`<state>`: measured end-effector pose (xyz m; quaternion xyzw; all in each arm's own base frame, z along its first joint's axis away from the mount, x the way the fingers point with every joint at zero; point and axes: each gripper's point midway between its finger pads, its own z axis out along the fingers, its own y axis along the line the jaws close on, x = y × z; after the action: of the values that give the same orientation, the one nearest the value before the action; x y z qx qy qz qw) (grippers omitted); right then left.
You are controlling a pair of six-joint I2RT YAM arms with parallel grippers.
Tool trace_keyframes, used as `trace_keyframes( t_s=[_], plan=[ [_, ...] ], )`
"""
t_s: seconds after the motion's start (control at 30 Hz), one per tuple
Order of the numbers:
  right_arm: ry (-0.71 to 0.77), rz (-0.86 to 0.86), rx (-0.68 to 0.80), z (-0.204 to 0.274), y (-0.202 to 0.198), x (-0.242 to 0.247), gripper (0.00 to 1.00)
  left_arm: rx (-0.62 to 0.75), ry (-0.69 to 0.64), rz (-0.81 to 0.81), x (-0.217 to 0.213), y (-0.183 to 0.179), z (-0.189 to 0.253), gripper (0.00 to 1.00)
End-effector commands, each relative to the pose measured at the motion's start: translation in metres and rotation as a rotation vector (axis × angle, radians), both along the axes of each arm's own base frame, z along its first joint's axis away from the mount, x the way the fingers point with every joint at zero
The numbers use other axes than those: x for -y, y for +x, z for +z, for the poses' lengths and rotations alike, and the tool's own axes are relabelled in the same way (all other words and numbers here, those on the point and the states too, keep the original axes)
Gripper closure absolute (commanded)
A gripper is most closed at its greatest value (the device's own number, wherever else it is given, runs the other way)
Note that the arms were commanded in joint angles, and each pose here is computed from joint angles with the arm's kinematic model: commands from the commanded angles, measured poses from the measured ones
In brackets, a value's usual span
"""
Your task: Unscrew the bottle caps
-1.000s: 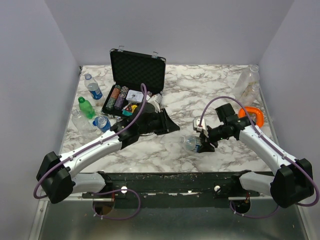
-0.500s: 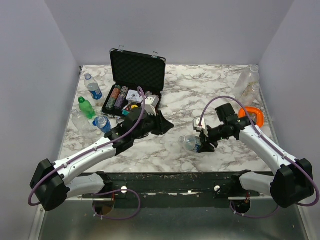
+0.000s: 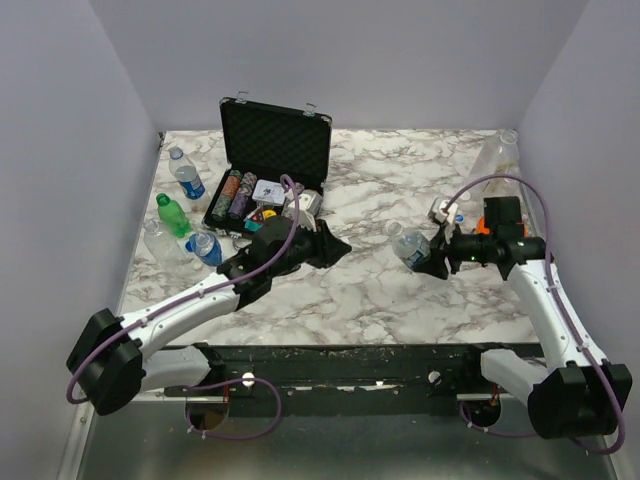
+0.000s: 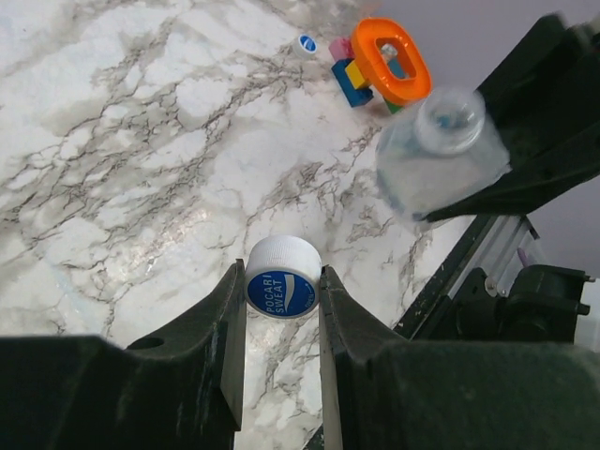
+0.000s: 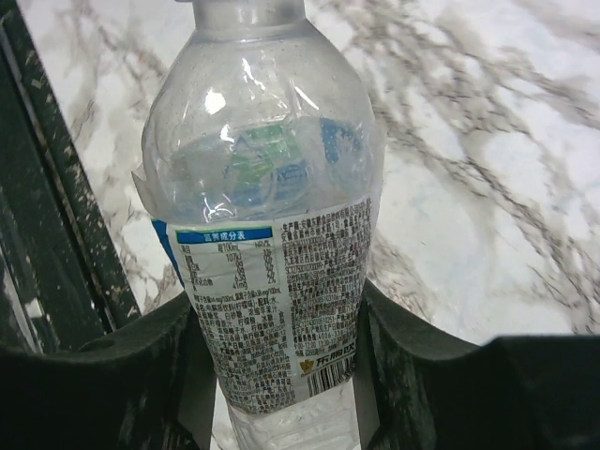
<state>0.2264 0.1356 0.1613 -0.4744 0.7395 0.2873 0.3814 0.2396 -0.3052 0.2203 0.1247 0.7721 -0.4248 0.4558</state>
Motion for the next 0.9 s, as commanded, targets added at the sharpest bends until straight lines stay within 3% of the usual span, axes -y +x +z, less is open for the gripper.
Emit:
trace_keyframes(
  t_s=[0.0,0.27,0.53,0.87],
  plan=[
    [0.153,-0.126,0.048,0.043,0.015,0.009,0.71,-0.015,-0.002,-0.062,0.023,0.009,-0.002,1.00],
    [0.253,-0.348,0.131,0.072,0.029,0.042,0.71,-0.102,0.017,-0.114,0.069,0.037,-0.010,1.00],
    [0.282,-0.460,0.167,0.079,0.033,0.061,0.71,-0.262,0.101,-0.180,0.130,0.069,-0.054,1.00],
    [0.331,-0.548,0.163,0.079,0.038,0.082,0.71,-0.365,0.031,-0.213,0.221,0.107,-0.092,0.91]
  ],
)
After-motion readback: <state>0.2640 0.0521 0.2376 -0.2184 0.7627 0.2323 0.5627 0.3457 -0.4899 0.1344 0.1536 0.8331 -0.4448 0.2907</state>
